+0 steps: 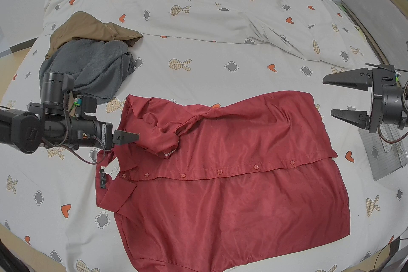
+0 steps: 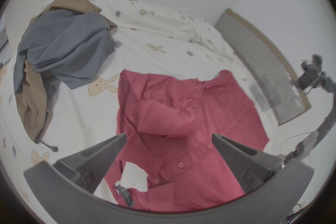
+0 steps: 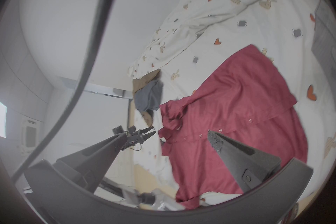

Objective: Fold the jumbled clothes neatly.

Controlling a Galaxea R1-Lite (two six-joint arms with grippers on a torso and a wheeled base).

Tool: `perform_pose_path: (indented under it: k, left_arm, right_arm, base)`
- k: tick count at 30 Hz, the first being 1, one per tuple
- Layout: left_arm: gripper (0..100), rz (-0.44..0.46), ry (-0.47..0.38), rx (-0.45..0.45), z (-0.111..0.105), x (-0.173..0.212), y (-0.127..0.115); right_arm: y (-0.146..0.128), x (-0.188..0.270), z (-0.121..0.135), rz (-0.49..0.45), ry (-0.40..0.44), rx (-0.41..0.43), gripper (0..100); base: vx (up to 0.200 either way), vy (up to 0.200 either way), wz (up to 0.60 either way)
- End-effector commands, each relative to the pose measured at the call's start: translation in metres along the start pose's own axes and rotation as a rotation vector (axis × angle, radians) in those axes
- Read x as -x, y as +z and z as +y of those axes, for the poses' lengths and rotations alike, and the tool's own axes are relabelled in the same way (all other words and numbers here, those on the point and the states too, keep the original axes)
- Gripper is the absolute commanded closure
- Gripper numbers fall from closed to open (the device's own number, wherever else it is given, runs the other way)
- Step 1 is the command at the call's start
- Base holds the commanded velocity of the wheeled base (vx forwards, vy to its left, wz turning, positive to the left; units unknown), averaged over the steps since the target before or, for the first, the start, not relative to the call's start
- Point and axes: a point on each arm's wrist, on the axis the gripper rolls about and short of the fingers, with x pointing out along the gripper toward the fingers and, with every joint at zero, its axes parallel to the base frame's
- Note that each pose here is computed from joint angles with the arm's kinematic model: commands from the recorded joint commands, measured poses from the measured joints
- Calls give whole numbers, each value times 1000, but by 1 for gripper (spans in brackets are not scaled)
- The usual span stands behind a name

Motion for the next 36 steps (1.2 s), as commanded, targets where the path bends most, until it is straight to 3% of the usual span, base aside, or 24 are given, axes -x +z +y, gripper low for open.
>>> perform_pose_path:
  k: [1,2,4,7,11,12,16,21,30,31,36]
  left_arm:
    - [0,138,201,-217,-10,-73,-14]
    - [0,131,191,-227,-15,-75,-12]
    - [0,133,185,-236,-19,-81,-12]
    - [0,142,195,-235,-19,-87,-13]
    - [0,108,181,-113,-21,-88,-7]
    - [0,84,140,-36,-23,-85,-2]
    - [0,64,72,86,-23,-84,3]
    - [0,55,58,142,-26,-78,4]
    - [0,64,64,132,-19,-95,4]
    - [100,66,65,124,-18,-96,3]
    - [100,50,64,103,-18,-94,8]
  right_arm:
    - [-27,-30,17,-206,-463,300,0]
    - [-32,-35,19,-253,-551,330,0]
    - [-38,-39,22,-274,-592,356,0]
    - [-41,-38,25,-264,-572,362,0]
    - [-40,-26,28,-259,-518,348,0]
    - [-40,-23,27,-260,-508,343,0]
    - [-39,-21,23,-254,-511,335,0]
    - [-39,-21,22,-253,-513,329,0]
    - [-40,-21,20,-249,-517,327,0]
    - [-41,-22,19,-243,-520,329,0]
    - [-42,-22,17,-238,-526,327,0]
  base:
    - [0,0,0]
    - [0,0,0]
    - [0,0,0]
    - [0,0,0]
    - [0,0,0]
    - [0,0,0]
    - [0,0,0]
    - [0,0,0]
    - [0,0,0]
    - [0,0,0]
    - [0,0,0]
